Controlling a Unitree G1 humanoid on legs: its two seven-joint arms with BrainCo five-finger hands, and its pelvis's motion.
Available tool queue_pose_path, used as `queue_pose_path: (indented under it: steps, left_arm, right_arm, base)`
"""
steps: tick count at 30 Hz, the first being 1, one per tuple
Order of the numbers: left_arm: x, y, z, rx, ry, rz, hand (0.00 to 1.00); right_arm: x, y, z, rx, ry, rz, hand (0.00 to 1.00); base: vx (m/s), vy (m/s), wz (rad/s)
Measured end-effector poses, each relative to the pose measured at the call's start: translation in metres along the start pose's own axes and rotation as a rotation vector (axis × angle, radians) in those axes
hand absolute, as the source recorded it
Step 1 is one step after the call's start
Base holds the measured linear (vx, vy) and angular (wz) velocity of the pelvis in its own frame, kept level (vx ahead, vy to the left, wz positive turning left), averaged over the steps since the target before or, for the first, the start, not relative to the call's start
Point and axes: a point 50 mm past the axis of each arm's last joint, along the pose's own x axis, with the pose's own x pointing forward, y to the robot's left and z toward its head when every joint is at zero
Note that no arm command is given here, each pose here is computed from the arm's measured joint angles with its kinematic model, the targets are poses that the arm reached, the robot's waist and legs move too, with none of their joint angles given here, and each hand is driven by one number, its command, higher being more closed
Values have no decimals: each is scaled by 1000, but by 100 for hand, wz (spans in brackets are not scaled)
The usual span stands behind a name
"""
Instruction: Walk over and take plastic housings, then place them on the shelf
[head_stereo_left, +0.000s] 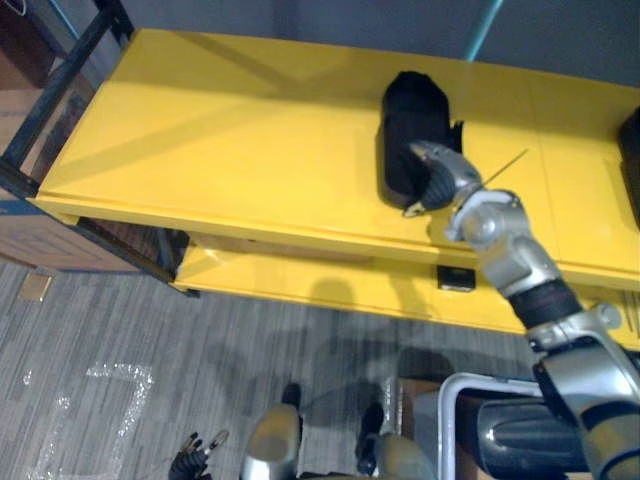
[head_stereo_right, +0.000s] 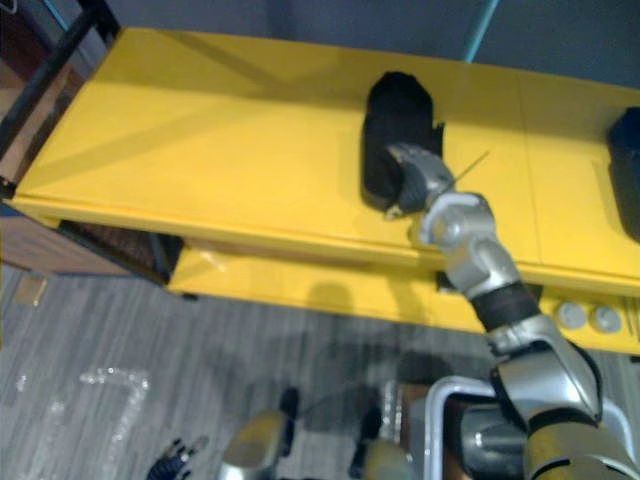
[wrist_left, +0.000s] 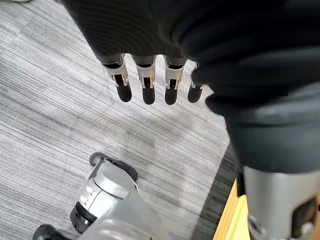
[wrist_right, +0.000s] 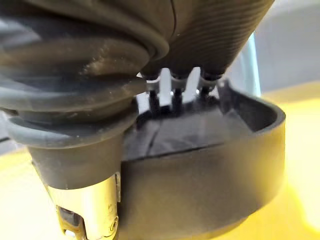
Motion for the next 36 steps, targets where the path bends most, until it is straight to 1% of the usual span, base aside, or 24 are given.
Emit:
queue_pose_path:
  steps: [3, 7, 12, 15, 18, 21, 24, 27, 36]
  left_arm:
    - [1, -2, 3, 0, -12, -6, 0]
    - [1, -3, 4, 1, -15, -10, 0]
    - [1, -4, 4, 2, -8, -14, 0]
    - [1, -4, 5, 2, -8, -16, 0]
    - [2, -7, 10, 2, -22, -23, 0]
    - [3, -8, 10, 3, -11, -27, 0]
    - [3, -9, 11, 3, -14, -28, 0]
    - [4, -10, 13, 3, -18, -32, 0]
    - [5, -11, 14, 6, -15, -33, 0]
  right_arm:
    - [2, -7, -7, -17, 17, -32, 0]
    - [6, -17, -6, -24, 1, -72, 0]
    - [6, -20, -9, -33, 8, -73, 0]
    - [8, -20, -11, -50, 1, -23, 0]
    - [7, -17, -13, -58, 0, 65, 0]
    - [9, -26, -10, -76, -29, 110, 0]
    - [9, -27, -8, -102, -49, 184, 0]
    - [10, -27, -7, -95, -56, 246, 0]
    - [12, -24, -17, -133, 6, 300, 0]
  base:
    - [-20, 1, 14]
    - [0, 0, 0]
    - [0, 0, 0]
    - [0, 0, 0]
    - [0, 0, 0]
    - [0, 0, 0]
    - [0, 0, 0]
    - [0, 0, 0]
    - [0, 0, 0]
